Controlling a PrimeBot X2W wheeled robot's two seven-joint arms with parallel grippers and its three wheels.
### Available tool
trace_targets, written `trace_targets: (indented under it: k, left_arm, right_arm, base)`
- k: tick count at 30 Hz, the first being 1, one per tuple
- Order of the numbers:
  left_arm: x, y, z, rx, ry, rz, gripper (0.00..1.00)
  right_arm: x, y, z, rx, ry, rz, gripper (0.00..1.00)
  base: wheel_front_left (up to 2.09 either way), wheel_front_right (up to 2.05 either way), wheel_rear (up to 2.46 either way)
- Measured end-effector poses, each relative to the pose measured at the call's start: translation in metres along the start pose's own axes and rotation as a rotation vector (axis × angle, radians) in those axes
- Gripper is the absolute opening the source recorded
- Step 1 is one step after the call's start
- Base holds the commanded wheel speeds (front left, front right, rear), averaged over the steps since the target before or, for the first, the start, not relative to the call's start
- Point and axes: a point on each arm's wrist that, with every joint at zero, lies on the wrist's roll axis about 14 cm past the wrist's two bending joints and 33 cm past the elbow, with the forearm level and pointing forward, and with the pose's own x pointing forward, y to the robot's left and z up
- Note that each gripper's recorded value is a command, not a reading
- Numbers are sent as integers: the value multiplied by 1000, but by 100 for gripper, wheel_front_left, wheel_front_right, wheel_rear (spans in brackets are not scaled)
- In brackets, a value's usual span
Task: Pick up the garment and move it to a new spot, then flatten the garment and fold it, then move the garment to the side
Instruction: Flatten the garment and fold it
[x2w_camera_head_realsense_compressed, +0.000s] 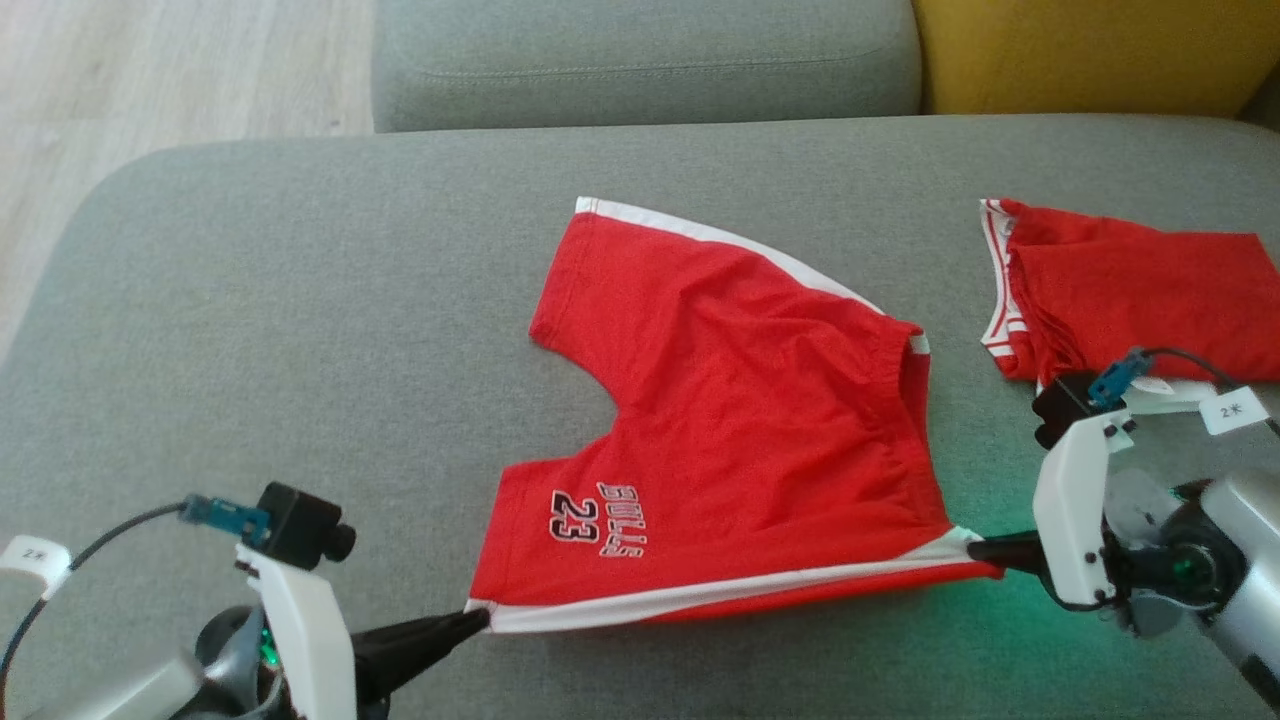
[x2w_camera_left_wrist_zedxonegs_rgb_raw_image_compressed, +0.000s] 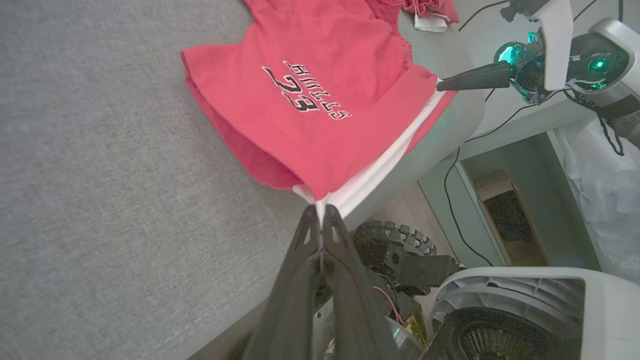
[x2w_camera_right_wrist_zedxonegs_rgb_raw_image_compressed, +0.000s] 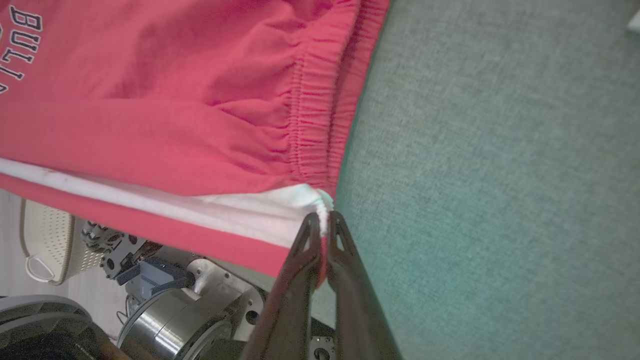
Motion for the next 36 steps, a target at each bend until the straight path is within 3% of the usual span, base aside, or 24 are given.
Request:
trace_targets:
  k: [7,17,28,36]
  left_arm:
    - [1,7,25,29,-54,14,0]
    - [16,30,111,146,-178,62,0]
    - [61,65,175,251,-166,127,0]
    - [102,82,195,326,-112,155,0]
  right_arm:
    - [-13,2,17,2,-53,26,0]
    - [-20,7,73,20,-201,41,0]
    - [-2,-3,105,78,-254,28,0]
    - [10,-14,117,123,-285,12,0]
  base:
    - [0,0,0]
    - [0,0,0]
    - [0,0,0]
    - [0,0,0]
